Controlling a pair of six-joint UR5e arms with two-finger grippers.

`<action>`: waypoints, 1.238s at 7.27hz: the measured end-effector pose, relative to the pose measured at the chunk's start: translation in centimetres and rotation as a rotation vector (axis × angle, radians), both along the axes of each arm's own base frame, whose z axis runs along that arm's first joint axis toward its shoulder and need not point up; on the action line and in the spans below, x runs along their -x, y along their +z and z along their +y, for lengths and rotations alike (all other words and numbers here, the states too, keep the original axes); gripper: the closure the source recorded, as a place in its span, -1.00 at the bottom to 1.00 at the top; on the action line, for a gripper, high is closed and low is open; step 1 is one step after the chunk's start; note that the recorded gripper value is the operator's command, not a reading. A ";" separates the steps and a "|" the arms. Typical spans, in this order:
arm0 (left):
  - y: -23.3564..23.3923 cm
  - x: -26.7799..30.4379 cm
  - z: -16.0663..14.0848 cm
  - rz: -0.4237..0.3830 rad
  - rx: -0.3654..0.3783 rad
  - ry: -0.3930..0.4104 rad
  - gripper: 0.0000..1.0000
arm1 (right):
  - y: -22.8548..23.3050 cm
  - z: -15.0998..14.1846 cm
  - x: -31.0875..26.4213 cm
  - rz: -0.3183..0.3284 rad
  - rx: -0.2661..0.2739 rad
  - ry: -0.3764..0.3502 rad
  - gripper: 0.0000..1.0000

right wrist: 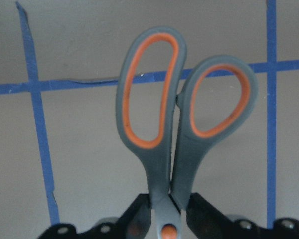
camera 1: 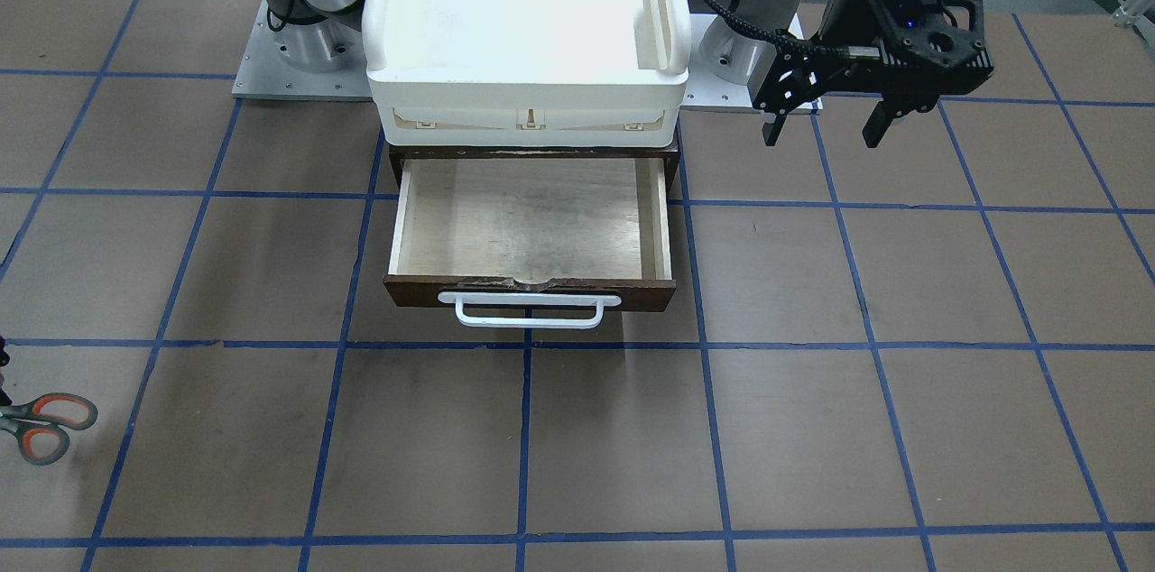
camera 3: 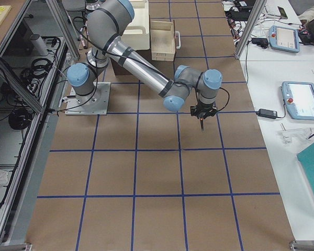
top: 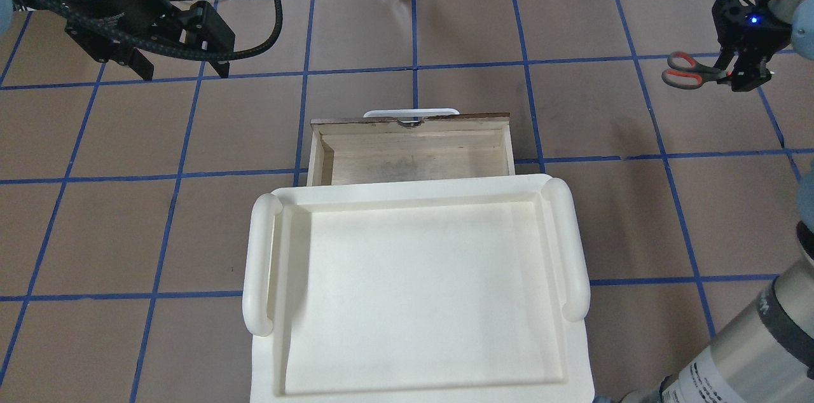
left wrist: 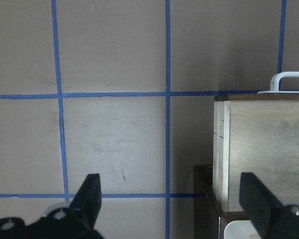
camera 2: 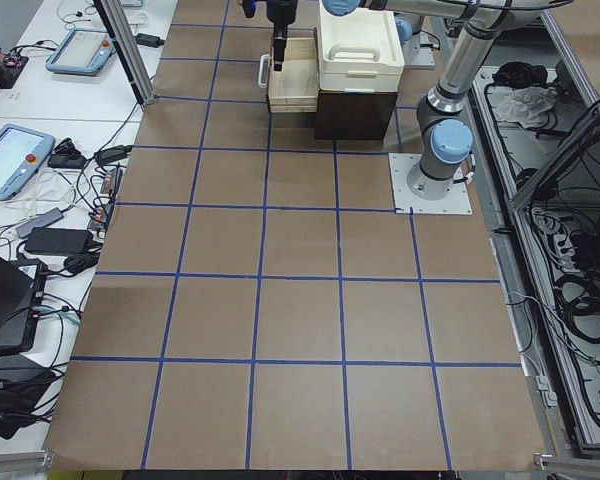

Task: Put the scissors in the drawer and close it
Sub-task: 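Carry the scissors with the right gripper over the open drawer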

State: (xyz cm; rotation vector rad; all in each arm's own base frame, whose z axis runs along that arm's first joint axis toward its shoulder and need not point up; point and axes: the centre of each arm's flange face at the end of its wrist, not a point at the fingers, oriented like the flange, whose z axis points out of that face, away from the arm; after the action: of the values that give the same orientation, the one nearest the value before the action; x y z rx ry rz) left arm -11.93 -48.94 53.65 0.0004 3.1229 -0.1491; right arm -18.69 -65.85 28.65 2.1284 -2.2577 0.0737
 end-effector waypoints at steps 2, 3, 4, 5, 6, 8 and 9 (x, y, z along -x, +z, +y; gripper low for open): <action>0.0 0.0 0.0 0.000 0.000 0.000 -1.00 | 5.7 1.2 -6.7 -0.014 -0.015 0.001 1.00; 0.0 0.0 0.0 0.000 0.000 -0.001 -1.00 | 8.1 2.0 -10.2 -0.019 -0.022 0.000 1.00; 0.1 0.0 0.0 0.000 0.001 -0.001 -1.00 | 10.4 3.1 -13.9 -0.024 -0.032 0.007 1.00; 0.1 0.0 0.0 0.000 0.001 -0.001 -1.00 | 12.4 4.5 -18.1 -0.028 -0.046 0.016 1.00; 0.1 -0.1 0.0 0.000 0.001 -0.001 -1.00 | 13.7 5.8 -22.7 -0.026 -0.060 0.028 1.00; 0.1 -0.1 0.0 0.000 0.001 -0.001 -1.00 | 14.4 7.5 -29.8 -0.019 -0.080 0.051 1.00; 0.0 -0.1 0.1 0.000 -0.001 -0.001 -1.00 | 14.3 8.3 -33.1 -0.022 -0.086 0.076 1.00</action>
State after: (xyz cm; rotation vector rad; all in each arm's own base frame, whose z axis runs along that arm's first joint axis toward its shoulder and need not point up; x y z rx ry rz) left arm -11.86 -48.89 53.66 0.0027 3.1227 -0.1482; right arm 14.44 -57.53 42.97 2.2675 -2.2303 0.0021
